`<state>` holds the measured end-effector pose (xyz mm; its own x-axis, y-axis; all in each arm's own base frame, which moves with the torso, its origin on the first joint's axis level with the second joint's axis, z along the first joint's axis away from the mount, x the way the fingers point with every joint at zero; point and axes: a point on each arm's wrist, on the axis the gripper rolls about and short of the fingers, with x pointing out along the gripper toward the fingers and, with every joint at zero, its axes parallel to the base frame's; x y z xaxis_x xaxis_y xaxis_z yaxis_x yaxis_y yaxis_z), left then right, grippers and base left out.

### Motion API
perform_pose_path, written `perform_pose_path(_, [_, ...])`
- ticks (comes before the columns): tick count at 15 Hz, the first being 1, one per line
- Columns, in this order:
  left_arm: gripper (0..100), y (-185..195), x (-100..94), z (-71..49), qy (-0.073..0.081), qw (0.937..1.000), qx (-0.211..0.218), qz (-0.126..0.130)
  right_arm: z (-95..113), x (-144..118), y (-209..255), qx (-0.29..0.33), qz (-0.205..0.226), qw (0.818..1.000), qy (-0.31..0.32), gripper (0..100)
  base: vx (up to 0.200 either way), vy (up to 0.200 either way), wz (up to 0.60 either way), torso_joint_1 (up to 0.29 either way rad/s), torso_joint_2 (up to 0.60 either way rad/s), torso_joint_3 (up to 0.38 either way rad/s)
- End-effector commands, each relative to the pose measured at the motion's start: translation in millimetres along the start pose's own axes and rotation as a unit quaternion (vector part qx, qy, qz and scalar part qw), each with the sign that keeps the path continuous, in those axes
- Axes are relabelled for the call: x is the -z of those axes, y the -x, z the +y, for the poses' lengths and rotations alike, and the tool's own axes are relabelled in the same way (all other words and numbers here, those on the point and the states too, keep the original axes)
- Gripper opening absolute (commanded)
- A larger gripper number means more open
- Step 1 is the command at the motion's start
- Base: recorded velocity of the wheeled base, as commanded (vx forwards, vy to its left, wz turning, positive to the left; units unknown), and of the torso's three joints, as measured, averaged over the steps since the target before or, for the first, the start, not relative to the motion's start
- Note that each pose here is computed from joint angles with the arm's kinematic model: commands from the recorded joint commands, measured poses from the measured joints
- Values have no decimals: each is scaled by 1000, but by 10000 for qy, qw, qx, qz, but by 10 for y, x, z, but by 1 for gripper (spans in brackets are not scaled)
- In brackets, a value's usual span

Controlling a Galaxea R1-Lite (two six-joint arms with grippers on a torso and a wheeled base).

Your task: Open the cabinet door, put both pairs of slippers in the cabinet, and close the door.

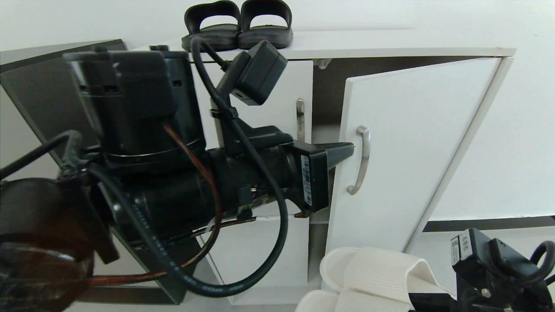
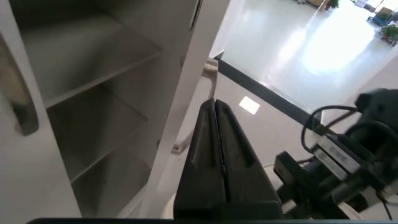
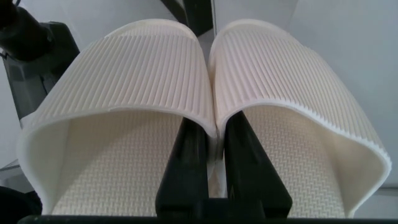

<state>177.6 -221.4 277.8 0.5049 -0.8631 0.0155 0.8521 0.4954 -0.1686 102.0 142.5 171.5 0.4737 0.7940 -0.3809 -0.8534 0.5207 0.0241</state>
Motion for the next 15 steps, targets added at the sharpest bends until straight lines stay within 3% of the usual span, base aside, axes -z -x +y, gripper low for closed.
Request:
perform_pose_path(1, [0,279,-71,-63,-18,9999,65,-148,15,3,18,-38,-20,10000,21,0,0,0,0,0,0,0])
perform_pose_path(2, [0,302,-75,-60,-21,9998,60,-164,15,3,18,-38,-20,10000,21,0,0,0,0,0,0,0])
perform_pose_path(5, [0,208,-128,145,-28,9998,-72,-207,18,11,14,-37,3,10000,22,0,0,0,0,0,0,0])
perform_pose_path(7, [0,-13,-147,328,-26,9998,-114,-189,22,14,-3,-52,34,10000,25,0,0,0,0,0,0,0])
perform_pose_path(8, [0,-75,-143,362,-17,9997,-153,-188,16,15,-6,-38,41,10000,18,0,0,0,0,0,0,0])
perform_pose_path(9, [0,-247,-154,432,63,9996,-179,-209,20,11,-17,-36,49,10000,24,0,0,0,0,0,0,0])
perform_pose_path(15, [0,-582,-118,525,104,9996,-164,-200,40,82,5,-80,364,9993,29,0,0,0,0,0,0,0])
